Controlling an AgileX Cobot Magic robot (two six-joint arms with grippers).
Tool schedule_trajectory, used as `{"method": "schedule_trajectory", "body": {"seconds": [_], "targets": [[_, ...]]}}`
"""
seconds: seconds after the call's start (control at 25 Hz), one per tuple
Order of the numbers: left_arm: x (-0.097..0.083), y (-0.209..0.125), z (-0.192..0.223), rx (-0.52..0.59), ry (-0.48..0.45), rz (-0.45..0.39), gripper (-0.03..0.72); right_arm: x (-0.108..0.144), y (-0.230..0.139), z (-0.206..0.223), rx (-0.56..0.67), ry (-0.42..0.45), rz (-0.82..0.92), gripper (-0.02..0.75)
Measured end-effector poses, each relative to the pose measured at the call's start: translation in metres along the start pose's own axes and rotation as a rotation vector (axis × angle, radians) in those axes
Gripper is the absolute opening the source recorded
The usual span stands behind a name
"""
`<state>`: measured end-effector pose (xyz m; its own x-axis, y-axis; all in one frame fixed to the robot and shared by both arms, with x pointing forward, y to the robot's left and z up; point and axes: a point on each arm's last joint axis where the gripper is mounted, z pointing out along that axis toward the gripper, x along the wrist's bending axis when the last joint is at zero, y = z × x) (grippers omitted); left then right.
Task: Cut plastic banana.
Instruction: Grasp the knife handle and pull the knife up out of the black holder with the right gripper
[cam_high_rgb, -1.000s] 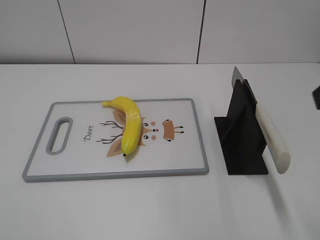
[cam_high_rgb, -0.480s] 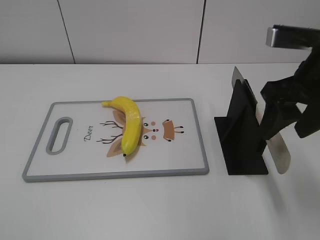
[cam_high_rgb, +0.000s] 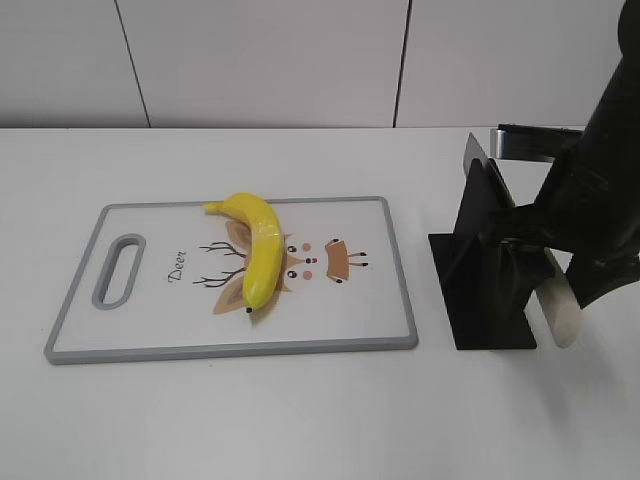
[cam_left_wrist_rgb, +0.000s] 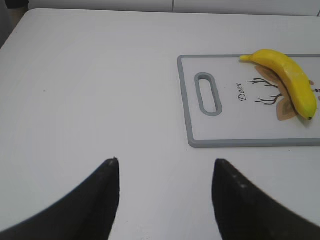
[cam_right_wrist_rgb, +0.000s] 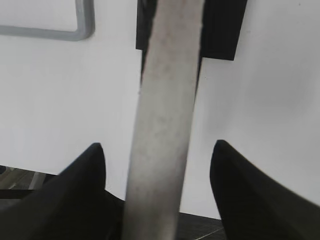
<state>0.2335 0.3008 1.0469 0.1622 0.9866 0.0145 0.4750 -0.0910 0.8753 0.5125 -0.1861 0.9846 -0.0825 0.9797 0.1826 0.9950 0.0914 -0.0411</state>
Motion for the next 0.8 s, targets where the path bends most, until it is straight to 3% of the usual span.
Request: {"method": "schedule_trajectory", "body": {"seconds": [0.16, 0.24, 0.32, 0.8], "targets": [[0.0, 0.0, 0.0, 0.0, 0.0, 0.0, 0.552, 0.0, 0.002, 0.006, 0.022, 0.005, 0.031, 0.42], [0.0, 0.0, 0.0, 0.0, 0.0, 0.0, 0.552, 0.001, 0.002, 0.007, 0.021, 0.013, 0.038, 0.317], [0.0, 0.0, 0.0, 0.0, 0.0, 0.0, 0.552, 0.001, 0.002, 0.007, 0.022, 0.018, 0.049, 0.167], [0.0, 0.0, 0.0, 0.0, 0.0, 0.0, 0.552, 0.006, -0.007, -0.018, -0.051, 0.059, 0.06, 0.173]]}}
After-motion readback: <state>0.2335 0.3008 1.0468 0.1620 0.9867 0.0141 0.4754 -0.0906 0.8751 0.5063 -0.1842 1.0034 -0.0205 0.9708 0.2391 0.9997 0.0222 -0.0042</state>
